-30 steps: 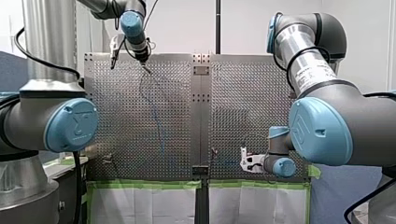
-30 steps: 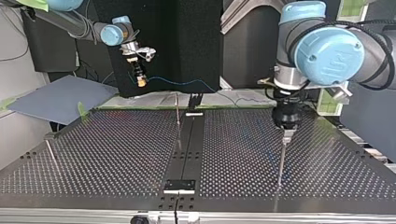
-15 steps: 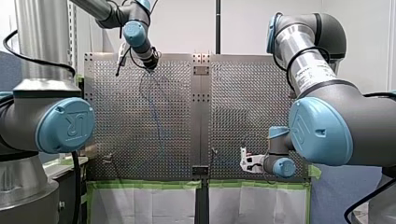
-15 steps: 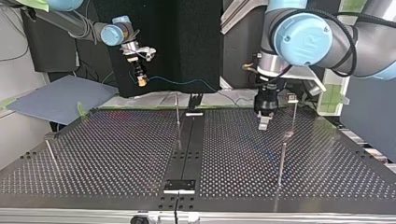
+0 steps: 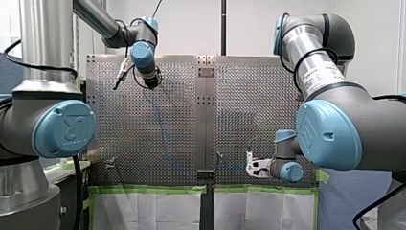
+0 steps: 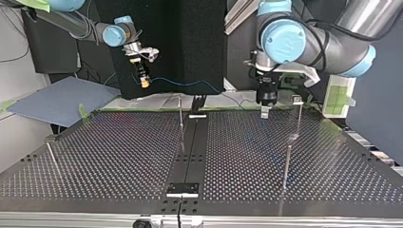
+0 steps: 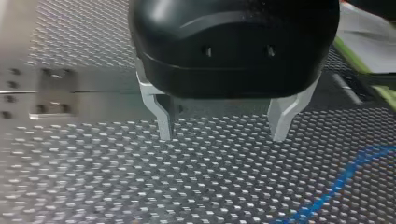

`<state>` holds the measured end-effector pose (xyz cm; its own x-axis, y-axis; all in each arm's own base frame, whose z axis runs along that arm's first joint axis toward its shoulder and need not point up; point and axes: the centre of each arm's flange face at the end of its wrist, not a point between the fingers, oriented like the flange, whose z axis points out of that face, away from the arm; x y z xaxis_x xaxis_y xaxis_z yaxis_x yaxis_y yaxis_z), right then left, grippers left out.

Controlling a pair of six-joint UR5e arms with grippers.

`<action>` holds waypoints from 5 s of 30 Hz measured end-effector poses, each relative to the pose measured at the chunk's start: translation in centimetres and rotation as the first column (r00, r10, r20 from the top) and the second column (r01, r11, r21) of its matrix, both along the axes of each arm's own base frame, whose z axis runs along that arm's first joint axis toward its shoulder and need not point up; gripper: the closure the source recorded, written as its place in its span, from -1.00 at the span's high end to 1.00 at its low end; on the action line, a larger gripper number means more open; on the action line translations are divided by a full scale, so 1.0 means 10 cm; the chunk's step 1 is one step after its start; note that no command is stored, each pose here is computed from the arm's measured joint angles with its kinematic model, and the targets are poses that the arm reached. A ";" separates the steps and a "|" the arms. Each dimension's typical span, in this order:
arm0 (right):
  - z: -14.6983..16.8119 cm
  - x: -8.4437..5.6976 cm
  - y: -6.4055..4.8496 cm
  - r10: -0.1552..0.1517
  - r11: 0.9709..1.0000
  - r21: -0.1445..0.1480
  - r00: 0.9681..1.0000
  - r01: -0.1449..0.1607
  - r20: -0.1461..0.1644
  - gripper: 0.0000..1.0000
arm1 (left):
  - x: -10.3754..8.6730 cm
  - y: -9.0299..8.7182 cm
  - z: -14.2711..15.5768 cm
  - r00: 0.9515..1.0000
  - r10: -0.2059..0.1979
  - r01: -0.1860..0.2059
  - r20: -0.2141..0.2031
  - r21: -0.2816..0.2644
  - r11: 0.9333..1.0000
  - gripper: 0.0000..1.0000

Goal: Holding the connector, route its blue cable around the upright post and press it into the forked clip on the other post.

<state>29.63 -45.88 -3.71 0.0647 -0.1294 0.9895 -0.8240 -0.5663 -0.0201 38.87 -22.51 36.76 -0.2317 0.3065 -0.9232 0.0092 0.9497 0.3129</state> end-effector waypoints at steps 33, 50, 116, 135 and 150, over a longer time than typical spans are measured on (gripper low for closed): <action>-0.01 0.04 0.04 0.011 1.000 0.003 1.000 -0.011 -0.005 -1.00 | 0.56 0.04 -0.11 0.981 -0.027 0.011 0.190 0.084 0.996 0.98; -0.01 0.05 0.04 0.012 1.000 0.003 1.000 -0.012 -0.005 -1.00 | 1.05 0.09 -0.22 0.965 0.020 -0.036 0.261 0.056 0.998 0.98; 0.00 0.06 0.05 0.015 1.000 0.002 1.000 -0.015 -0.005 -1.00 | 1.33 0.16 -0.33 0.957 0.098 -0.156 0.272 0.202 0.967 0.98; -0.01 0.08 0.06 0.020 1.000 0.002 1.000 -0.020 -0.005 -1.00 | 1.32 -0.02 -0.31 0.963 0.034 -0.096 0.267 0.223 0.970 0.98; -0.01 0.09 0.06 0.021 1.000 0.001 1.000 -0.021 -0.004 -1.00 | 1.38 -0.07 -0.68 0.977 0.063 -0.117 0.206 0.262 0.958 0.98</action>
